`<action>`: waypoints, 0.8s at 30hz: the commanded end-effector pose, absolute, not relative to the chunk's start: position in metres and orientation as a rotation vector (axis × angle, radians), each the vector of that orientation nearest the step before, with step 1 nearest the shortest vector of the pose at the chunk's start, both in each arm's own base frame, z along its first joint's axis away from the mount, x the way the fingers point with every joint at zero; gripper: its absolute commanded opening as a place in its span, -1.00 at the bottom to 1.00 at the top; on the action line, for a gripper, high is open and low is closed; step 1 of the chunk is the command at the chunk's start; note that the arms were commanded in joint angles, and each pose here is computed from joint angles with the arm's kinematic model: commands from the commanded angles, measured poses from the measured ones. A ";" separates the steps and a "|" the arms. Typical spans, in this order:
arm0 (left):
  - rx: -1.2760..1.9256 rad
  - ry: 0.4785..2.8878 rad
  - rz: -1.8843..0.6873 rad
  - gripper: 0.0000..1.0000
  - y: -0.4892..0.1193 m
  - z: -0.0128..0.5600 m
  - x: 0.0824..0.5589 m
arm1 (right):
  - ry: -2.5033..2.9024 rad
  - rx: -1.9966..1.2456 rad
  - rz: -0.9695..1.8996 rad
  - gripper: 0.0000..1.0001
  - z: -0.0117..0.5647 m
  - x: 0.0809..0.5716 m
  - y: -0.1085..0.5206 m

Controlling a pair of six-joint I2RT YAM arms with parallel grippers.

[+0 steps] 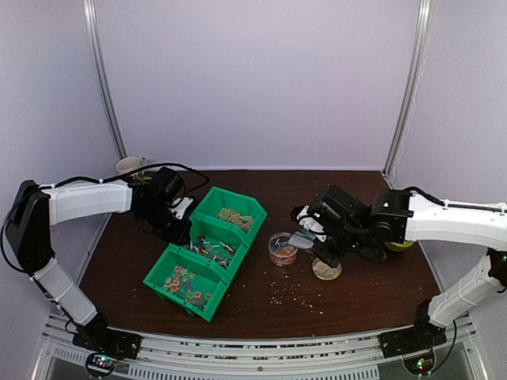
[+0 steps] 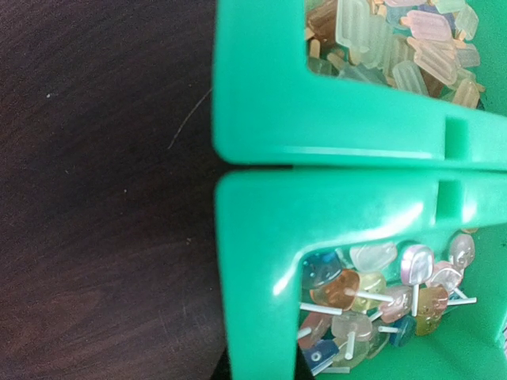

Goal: Pack the candies
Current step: Place the fake candies in the packing box, then scoop the fake candies from the plate.

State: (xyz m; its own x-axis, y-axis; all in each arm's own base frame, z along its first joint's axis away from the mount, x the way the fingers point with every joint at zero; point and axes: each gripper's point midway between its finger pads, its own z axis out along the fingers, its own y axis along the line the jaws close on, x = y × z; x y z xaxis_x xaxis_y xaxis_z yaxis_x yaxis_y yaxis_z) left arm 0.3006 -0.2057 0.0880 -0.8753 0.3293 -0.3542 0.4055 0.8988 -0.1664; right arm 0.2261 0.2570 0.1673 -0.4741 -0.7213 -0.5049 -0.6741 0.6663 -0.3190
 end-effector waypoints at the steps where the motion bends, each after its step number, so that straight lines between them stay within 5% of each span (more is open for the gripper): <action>1: 0.513 2.578 -0.464 -1.00 -0.225 0.137 0.324 | 2.204 -1.093 -0.138 -1.00 0.187 0.230 0.261; 16: 0.539 2.610 -0.577 -1.00 -0.238 0.125 0.318 | 1.992 -1.183 -0.044 -1.00 0.253 0.232 0.328; 24: 0.450 2.597 -0.906 -1.00 -0.247 0.122 0.318 | 1.877 -1.041 0.559 -1.00 0.319 0.194 0.370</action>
State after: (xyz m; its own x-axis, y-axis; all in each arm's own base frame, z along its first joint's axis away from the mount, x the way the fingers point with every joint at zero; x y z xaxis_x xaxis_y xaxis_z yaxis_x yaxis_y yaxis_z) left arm 0.3002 -0.2178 0.0922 -0.8985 0.2763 -0.3412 0.3877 0.8639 -0.3214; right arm 0.2187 0.3449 0.2540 -0.2557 -0.6841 -0.6831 -0.7776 0.5654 -0.2752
